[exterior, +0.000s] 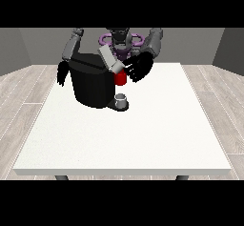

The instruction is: Insert the coffee pod into the coffee machine and close the lid

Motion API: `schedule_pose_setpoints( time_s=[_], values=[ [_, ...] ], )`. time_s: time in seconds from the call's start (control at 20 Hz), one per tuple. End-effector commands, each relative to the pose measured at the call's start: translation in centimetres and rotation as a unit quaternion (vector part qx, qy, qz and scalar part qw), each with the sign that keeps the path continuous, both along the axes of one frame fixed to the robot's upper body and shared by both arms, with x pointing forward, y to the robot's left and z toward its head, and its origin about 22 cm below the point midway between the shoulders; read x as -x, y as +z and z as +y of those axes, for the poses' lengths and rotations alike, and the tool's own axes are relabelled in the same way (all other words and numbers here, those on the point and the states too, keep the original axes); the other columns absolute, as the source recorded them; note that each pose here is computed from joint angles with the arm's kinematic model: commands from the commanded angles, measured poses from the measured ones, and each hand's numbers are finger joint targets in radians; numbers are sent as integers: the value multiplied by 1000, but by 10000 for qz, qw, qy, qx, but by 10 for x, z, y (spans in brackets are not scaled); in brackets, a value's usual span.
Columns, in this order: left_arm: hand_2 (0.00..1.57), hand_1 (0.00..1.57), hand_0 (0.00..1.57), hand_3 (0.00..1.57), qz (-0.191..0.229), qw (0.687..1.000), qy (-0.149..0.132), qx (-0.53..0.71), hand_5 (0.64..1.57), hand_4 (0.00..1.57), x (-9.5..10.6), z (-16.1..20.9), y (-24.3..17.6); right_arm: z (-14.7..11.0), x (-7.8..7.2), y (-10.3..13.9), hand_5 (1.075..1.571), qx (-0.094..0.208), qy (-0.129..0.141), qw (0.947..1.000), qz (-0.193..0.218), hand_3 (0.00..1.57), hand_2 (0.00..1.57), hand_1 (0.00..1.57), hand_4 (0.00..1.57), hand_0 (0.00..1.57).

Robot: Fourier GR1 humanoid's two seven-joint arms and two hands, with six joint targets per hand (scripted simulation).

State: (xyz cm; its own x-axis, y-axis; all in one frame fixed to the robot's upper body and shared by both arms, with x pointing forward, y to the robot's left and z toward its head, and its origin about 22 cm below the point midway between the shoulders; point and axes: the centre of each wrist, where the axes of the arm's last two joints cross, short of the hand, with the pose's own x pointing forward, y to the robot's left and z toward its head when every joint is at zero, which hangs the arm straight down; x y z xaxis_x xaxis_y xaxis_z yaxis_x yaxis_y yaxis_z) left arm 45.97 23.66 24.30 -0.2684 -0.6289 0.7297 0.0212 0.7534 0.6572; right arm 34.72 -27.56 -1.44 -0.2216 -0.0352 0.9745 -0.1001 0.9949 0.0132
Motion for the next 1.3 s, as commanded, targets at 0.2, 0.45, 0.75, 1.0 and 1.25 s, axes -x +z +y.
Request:
schedule_pose_setpoints(
  time_s=[0.2,0.45,0.75,1.0,1.25],
  values=[
    [0,0,0,0,612,9872,-981,1099,1571,0,18,-27,-115,-32,57,-62,1571,-207,-397,9972,605,0,0,0,278,0],
    [0,0,0,0,1291,9662,-759,2101,1571,0,60,7,-220,-8,103,-97,1571,-300,-439,9927,1082,0,0,0,168,0],
    [0,0,0,0,2058,9340,-555,2868,1571,272,128,16,-313,15,135,-107,1571,168,-26,9885,1502,0,0,0,0,0],
    [0,0,0,0,2702,9143,72,3017,1571,342,196,45,-368,68,128,-81,1571,208,473,9905,1271,0,0,0,183,0],
    [0,0,0,0,2771,9055,426,3187,1571,333,224,83,-378,113,103,-19,1571,266,872,9935,686,0,0,0,209,0]
  ],
)
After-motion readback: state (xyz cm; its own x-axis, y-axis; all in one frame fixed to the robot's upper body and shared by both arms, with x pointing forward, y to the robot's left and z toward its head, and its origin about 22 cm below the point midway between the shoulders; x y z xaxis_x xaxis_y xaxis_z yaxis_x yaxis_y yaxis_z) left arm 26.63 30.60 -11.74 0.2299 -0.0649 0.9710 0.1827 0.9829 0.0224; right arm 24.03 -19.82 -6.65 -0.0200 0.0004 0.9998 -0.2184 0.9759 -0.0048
